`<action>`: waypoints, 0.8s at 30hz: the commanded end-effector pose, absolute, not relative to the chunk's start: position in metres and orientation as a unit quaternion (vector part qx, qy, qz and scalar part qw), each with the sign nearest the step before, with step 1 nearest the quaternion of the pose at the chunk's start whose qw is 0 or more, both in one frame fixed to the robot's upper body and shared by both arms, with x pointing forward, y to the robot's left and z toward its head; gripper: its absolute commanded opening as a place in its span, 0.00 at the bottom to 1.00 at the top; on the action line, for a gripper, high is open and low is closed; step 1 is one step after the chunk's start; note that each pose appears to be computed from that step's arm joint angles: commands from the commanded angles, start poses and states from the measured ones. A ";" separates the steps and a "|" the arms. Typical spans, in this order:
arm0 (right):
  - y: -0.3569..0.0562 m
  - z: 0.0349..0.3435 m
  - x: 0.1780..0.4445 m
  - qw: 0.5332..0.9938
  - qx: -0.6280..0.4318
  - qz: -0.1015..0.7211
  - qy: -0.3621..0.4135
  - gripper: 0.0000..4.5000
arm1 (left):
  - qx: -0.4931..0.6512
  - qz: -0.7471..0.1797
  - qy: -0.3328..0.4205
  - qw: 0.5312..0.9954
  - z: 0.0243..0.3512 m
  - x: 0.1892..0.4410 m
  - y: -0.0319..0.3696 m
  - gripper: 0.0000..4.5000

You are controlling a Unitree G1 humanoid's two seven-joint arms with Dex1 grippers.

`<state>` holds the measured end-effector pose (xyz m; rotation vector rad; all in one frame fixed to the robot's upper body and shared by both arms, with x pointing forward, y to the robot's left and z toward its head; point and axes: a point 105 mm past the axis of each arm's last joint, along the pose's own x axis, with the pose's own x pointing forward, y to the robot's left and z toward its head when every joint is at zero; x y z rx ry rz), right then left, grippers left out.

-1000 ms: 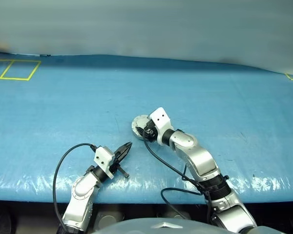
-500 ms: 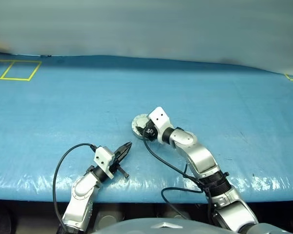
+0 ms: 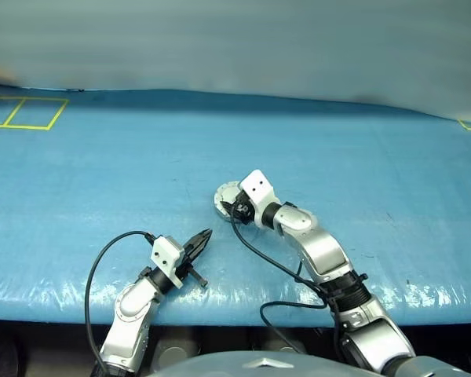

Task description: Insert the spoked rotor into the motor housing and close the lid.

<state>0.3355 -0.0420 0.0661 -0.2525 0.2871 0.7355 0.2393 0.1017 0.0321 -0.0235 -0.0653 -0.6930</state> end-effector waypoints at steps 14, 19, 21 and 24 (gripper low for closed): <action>-0.044 0.012 0.281 0.889 -0.092 0.384 0.233 0.68 | -0.073 -0.214 -0.089 0.970 0.098 0.295 0.153 0.00; -0.039 0.001 0.261 0.882 -0.091 0.399 0.232 0.68 | -0.137 -0.251 0.039 0.958 0.084 0.304 0.141 0.00; -0.038 0.002 0.260 0.883 -0.091 0.400 0.228 0.68 | -0.162 -0.280 0.082 0.943 0.080 0.302 0.132 0.00; -0.038 0.002 0.260 0.884 -0.089 0.400 0.225 0.68 | -0.181 -0.317 0.111 0.925 0.081 0.302 0.122 0.00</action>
